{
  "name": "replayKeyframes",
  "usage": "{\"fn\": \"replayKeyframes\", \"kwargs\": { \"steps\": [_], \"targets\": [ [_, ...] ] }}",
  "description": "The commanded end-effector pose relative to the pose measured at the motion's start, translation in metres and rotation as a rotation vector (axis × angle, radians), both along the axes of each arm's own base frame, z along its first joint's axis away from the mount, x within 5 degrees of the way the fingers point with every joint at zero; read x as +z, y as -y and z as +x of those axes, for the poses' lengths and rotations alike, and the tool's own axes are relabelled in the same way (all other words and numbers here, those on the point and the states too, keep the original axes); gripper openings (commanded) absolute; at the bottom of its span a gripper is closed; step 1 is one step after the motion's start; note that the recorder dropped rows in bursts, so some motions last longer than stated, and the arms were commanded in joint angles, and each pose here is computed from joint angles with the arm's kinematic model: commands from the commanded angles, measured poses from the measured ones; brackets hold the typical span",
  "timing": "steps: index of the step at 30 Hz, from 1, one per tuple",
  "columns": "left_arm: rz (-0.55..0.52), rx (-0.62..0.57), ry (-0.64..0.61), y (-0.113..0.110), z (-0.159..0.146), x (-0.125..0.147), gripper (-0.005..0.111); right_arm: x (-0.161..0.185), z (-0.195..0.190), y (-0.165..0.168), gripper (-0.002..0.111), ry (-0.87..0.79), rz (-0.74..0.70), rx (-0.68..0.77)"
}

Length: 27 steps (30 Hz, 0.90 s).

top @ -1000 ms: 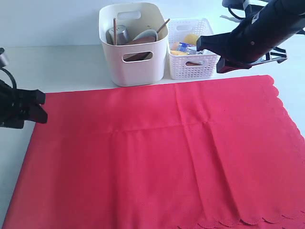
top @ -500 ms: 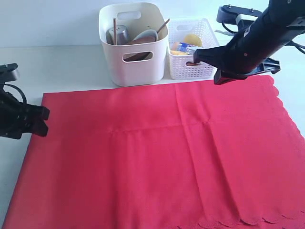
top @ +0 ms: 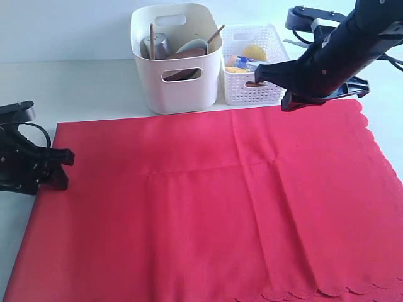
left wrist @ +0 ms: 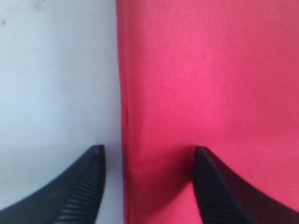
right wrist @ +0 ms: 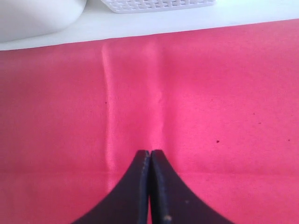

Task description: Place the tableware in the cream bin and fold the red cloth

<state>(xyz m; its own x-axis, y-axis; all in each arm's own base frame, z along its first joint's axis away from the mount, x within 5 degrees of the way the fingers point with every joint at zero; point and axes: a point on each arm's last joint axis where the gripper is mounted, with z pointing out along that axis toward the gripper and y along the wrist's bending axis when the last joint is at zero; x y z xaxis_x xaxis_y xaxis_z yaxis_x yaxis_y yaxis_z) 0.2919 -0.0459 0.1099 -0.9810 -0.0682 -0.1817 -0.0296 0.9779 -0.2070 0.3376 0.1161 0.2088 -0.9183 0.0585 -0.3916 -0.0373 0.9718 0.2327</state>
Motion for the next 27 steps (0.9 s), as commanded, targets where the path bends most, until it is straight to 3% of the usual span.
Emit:
{"fn": "replayKeyframes", "kwargs": {
  "steps": [1,4,11,16,20,27],
  "targets": [
    [-0.020,0.030,-0.082,0.002,-0.008,-0.018,0.028,-0.001,0.000,0.001,0.000,0.003,0.001,0.003],
    [-0.017,0.031,-0.089,0.001,-0.011,-0.020,0.001,-0.001,0.000,0.001,0.000,0.004,-0.001,0.007],
    [0.008,-0.007,-0.115,-0.006,-0.013,-0.020,0.000,-0.001,0.000,0.001,0.000,0.002,0.001,0.007],
    [0.029,0.022,-0.127,-0.036,-0.014,-0.016,0.000,0.004,-0.005,0.001,0.000,-0.022,-0.001,0.041],
    [0.039,0.035,-0.107,-0.059,0.000,0.002,0.000,0.013,-0.015,0.003,0.000,-0.049,-0.009,0.072],
    [0.099,-0.035,-0.041,-0.076,0.036,0.040,0.000,-0.023,-0.051,-0.002,0.000,-0.156,0.102,0.183]
  ]
}}
